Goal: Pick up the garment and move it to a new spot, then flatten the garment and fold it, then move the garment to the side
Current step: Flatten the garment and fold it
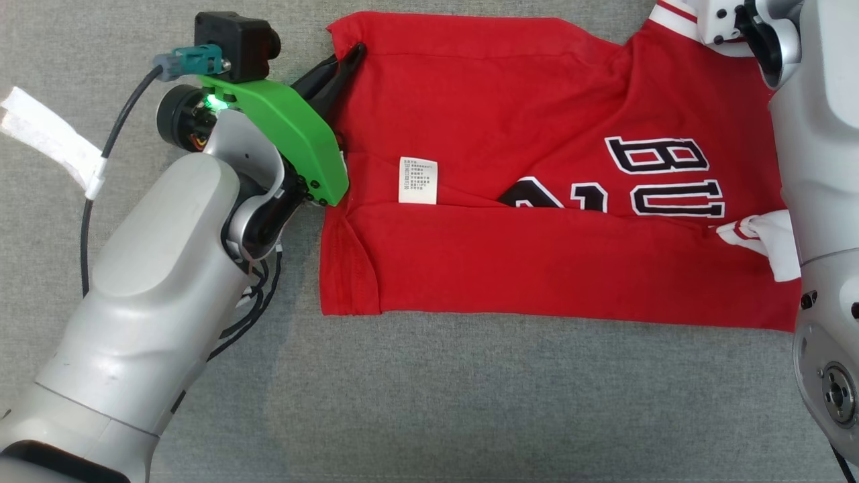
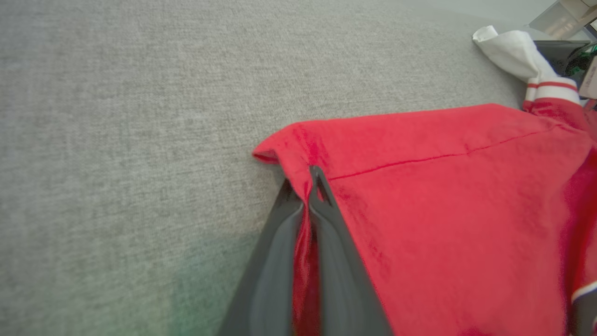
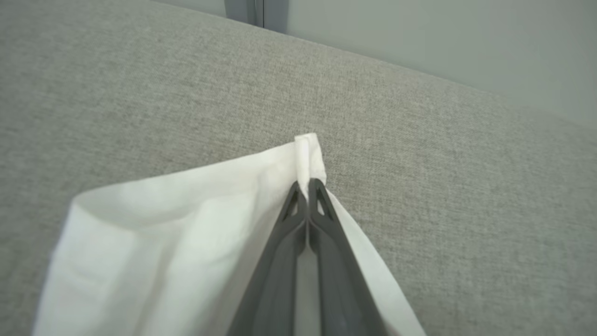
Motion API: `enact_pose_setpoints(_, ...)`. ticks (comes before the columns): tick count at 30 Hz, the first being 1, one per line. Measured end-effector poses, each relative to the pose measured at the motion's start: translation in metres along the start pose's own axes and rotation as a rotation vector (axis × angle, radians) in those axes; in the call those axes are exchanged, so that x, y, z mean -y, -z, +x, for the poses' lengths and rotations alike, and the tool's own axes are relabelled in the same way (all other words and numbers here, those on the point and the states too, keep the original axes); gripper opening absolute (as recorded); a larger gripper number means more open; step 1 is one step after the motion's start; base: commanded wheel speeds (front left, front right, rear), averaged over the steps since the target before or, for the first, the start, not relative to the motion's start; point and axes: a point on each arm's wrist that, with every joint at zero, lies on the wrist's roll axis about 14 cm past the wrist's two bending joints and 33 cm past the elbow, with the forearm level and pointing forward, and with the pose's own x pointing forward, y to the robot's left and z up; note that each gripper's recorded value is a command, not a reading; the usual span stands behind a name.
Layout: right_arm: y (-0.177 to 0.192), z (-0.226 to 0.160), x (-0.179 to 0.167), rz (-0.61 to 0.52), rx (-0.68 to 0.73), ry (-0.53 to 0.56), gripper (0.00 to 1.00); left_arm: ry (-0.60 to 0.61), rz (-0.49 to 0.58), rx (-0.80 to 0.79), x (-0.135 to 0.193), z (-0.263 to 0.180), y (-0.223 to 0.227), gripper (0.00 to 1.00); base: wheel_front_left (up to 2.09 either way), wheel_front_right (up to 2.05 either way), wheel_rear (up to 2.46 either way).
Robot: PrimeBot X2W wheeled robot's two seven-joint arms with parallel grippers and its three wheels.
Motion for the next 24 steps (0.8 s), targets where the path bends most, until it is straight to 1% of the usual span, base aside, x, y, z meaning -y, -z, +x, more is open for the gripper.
enact_pose_setpoints(4,-0.013,-0.004,0.011,0.025,0.078,0.022,0.0,-0.016,-0.016,0.045,-0.007,-0.006,-0.009,0.0,0.0,0.0,0.0)
enact_pose_setpoints(7,-0.032,-0.012,0.02,0.053,0.156,0.04,0.0,-0.04,-0.018,0.074,-0.015,-0.015,-0.015,0.0,0.0,0.0,0.0)
enact_pose_setpoints(8,-0.043,-0.017,0.024,0.065,0.194,0.046,0.0,-0.046,-0.023,0.093,-0.017,-0.019,-0.021,0.0,0.0,0.0,0.0)
enact_pose_setpoints(11,-0.065,-0.027,0.03,0.091,0.268,0.053,0.0,-0.051,-0.022,0.128,-0.018,-0.027,-0.034,0.0,0.0,0.0,0.0)
enact_pose_setpoints(15,-0.079,-0.041,0.032,0.127,0.322,0.046,0.0,-0.045,-0.025,0.156,-0.011,-0.035,-0.042,0.0,0.0,0.0,0.0)
enact_pose_setpoints(17,-0.083,-0.048,0.031,0.135,0.347,0.039,0.0,-0.038,-0.031,0.17,-0.006,-0.038,-0.046,0.0,0.0,0.0,0.0)
enact_pose_setpoints(20,-0.079,-0.059,0.029,0.164,0.378,0.021,0.0,-0.033,-0.039,0.185,0.001,-0.044,-0.048,0.0,0.0,0.0,0.0)
enact_pose_setpoints(24,-0.073,-0.082,0.039,0.201,0.432,0.022,0.0,-0.016,-0.062,0.203,0.011,-0.056,-0.047,0.0,0.0,0.0,0.0)
